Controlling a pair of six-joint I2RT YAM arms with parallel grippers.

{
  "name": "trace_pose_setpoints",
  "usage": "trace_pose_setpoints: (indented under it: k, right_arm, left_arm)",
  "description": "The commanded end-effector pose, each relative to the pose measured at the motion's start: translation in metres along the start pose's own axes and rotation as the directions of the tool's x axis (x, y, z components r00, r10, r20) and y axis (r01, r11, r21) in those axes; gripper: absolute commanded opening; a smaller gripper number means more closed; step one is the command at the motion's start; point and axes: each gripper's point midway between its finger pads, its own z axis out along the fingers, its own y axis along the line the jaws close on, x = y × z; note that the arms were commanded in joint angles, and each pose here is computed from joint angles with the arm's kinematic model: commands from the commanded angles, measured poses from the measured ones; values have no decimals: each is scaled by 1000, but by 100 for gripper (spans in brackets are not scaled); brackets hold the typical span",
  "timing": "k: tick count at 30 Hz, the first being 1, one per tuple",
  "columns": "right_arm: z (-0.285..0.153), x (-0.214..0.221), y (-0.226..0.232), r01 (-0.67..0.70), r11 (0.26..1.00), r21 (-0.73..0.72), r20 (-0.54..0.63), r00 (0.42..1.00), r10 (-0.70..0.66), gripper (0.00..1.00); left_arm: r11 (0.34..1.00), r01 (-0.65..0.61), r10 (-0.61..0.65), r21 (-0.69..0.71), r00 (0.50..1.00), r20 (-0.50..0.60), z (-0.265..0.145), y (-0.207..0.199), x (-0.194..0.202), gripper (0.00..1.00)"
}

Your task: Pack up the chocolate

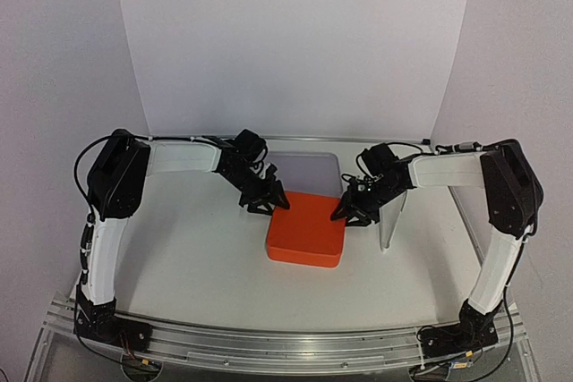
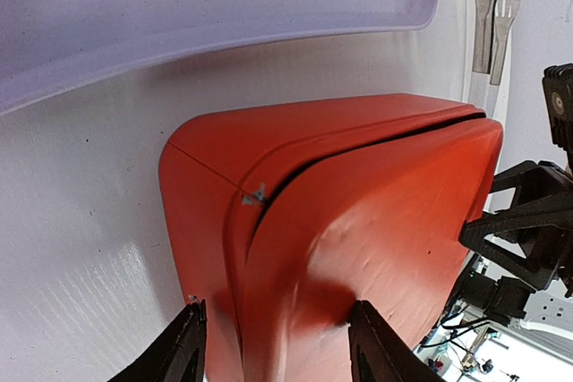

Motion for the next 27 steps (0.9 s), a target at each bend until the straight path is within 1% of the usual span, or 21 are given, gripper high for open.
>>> trace_pose_setpoints:
  k: [1, 6, 8, 10, 12, 14, 16, 18, 22, 24, 27]
  right_arm:
    - [23, 5, -26, -98, 993, 71, -32, 994, 100, 36]
    - [19, 6, -22, -67, 996, 52, -34, 997, 68, 36]
    - [13, 5, -18, -45, 998, 44, -19, 999, 46, 39]
    - [4, 2, -11, -18, 999, 32, 6, 1000, 17, 45]
    - [-6, -3, -5, 12, 999, 30, 41, 999, -14, 52]
    - [-15, -8, 0, 34, 999, 32, 76, 996, -36, 56]
    - [-24, -14, 5, 50, 998, 24, 100, 994, -52, 60]
    - [-29, -20, 7, 74, 997, 24, 119, 990, -77, 64]
    - [-38, -35, 17, 134, 991, 26, 157, 978, -136, 67]
    - [-42, -43, 24, 179, 984, 24, 167, 969, -180, 69]
    - [-44, -52, 29, 246, 968, 37, 162, 955, -249, 70]
  left_arm:
    - [994, 62, -68, -86, 995, -73, 28, 31, 19, 51]
    - [995, 41, -46, -87, 997, -57, 27, 29, 13, 51]
    - [995, 30, -34, -94, 999, -36, 22, 26, 7, 51]
    - [995, 18, -19, -97, 1000, -9, 16, 22, 0, 53]
    - [995, 9, -6, -98, 1000, 30, 6, 17, -9, 58]
    - [995, 2, 6, -99, 997, 78, -7, 11, -21, 63]
    - [995, -8, 21, -101, 992, 126, -21, 4, -31, 71]
    - [994, -14, 33, -109, 985, 168, -35, -1, -39, 83]
    - [991, -29, 59, -130, 972, 226, -63, -9, -40, 96]
    - [991, -31, 62, -132, 970, 234, -74, -8, -32, 100]
    - [990, -28, 60, -139, 972, 226, -80, 1, -13, 100]
